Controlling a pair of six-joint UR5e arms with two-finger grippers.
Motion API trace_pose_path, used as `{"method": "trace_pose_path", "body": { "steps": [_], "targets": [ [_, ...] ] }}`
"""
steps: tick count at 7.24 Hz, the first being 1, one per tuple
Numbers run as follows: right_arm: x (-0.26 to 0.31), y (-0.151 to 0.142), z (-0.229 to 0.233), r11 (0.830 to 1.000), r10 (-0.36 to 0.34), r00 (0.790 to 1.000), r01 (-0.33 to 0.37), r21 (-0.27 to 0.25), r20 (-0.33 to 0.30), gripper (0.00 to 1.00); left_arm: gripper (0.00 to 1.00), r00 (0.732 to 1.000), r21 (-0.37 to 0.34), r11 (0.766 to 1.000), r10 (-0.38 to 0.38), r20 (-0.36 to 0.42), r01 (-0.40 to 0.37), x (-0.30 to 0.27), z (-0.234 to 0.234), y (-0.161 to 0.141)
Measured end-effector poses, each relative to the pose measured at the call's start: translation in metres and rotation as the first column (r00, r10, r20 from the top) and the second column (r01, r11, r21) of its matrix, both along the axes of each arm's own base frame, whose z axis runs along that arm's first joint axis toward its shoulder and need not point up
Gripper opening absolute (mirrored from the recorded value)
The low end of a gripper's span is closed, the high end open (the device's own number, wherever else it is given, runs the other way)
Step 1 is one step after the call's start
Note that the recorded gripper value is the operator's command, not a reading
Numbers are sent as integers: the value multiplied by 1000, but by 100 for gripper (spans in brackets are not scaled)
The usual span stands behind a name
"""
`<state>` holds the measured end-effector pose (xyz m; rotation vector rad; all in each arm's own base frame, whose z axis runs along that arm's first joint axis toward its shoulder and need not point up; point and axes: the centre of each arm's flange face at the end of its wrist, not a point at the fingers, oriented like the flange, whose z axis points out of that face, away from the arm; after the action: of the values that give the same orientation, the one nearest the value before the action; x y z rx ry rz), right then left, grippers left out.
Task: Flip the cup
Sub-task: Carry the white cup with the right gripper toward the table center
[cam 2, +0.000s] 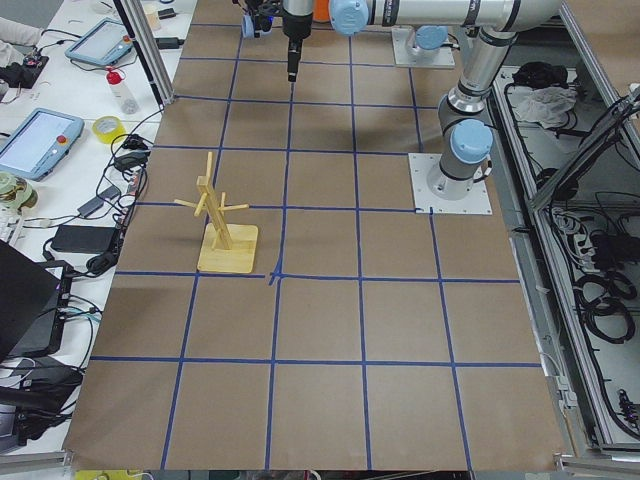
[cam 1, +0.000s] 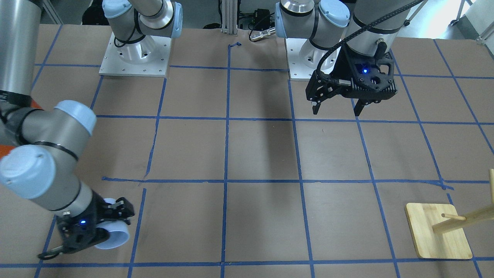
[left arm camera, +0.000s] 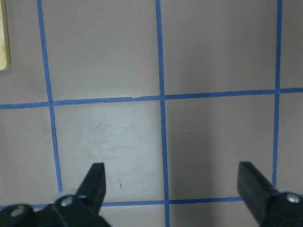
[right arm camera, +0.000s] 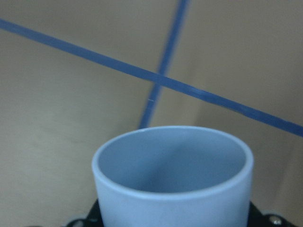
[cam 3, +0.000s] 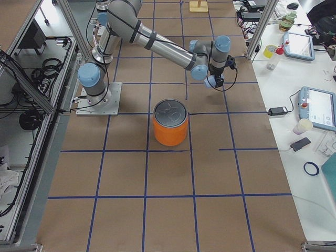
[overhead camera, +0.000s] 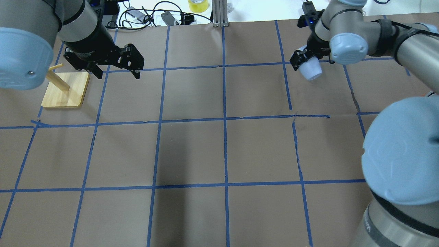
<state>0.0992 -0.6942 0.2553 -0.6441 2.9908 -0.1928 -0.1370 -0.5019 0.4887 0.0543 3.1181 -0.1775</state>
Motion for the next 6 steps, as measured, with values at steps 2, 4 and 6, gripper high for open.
{"method": "trace_pose_path", "body": {
  "steps": [2,4,6],
  "targets": [
    [127,25,1,974,227,974,-227,-25,-5,48,100,1000,-1,1000,0,0,0,0,1,0],
    [225,58,-11,901,432,902,-432,-38,-15,49,100,1000,-3,1000,0,0,0,0,2,1],
    [286,80,-30,750,651,756,-655,-92,-69,49,100,1000,-4,1000,0,0,0,0,2,1]
  ]
}}
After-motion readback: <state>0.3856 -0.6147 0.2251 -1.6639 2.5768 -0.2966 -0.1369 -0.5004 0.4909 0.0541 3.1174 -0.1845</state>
